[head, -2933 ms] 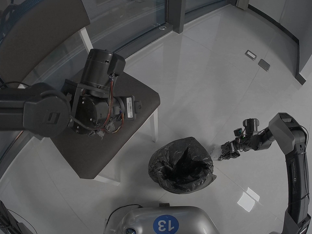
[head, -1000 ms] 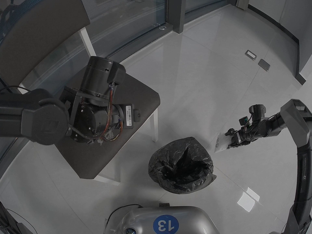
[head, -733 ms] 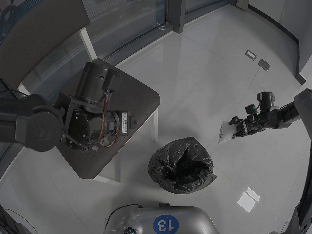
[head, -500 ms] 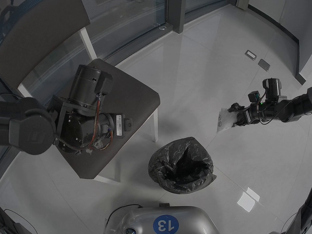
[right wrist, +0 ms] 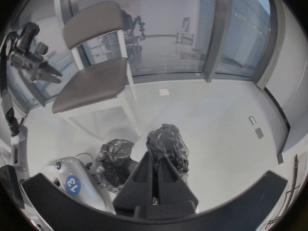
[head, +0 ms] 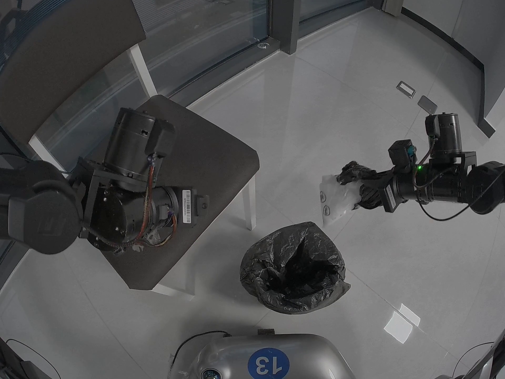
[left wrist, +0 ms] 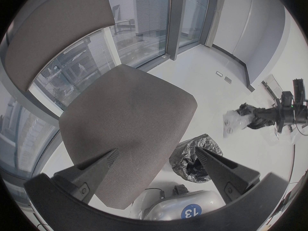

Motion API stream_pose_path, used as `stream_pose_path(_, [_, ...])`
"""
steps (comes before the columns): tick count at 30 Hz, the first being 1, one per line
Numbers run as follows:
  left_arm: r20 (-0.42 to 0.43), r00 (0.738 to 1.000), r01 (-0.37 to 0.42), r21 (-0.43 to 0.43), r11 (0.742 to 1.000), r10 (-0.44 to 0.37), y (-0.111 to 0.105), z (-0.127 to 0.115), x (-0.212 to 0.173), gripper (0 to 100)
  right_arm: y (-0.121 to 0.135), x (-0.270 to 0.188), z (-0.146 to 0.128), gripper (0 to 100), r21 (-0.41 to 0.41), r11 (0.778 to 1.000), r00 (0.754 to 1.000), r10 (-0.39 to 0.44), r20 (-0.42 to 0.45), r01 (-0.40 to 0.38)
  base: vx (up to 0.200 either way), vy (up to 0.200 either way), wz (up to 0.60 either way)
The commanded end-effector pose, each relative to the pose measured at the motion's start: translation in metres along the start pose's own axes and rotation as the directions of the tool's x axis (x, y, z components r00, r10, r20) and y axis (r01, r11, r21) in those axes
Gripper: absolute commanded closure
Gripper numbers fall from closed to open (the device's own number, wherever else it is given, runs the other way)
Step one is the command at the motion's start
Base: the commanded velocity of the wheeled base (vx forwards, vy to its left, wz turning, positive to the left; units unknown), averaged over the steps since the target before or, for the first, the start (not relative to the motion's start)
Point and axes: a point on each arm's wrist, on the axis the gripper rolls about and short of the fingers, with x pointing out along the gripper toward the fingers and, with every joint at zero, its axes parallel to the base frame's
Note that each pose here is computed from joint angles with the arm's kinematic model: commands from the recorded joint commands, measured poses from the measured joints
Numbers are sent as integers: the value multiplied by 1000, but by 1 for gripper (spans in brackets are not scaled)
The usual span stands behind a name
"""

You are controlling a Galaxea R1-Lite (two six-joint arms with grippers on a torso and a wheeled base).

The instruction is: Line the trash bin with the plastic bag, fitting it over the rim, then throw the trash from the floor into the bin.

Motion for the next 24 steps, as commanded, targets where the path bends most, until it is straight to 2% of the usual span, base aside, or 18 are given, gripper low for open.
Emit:
stream_pose_path(1, [4, 1000, 1, -3, 1000, -1, 1, 1, -2, 0, 31, -7, 2, 100, -33, 996, 997, 79, 2, -79, 0, 0, 0])
stream_pose_path(13, [17, 1000, 5, -7, 1000, -5, 0, 3, -2, 0, 75, -4, -15, 100, -70, 974, 975, 209, -72, -214, 0, 0, 0])
stream_pose_path(24, [50, 999, 12, -17, 1000, -11, 2, 8, -6, 0, 86, 9, -19, 100, -75, 965, 965, 243, -102, -251, 0, 0, 0])
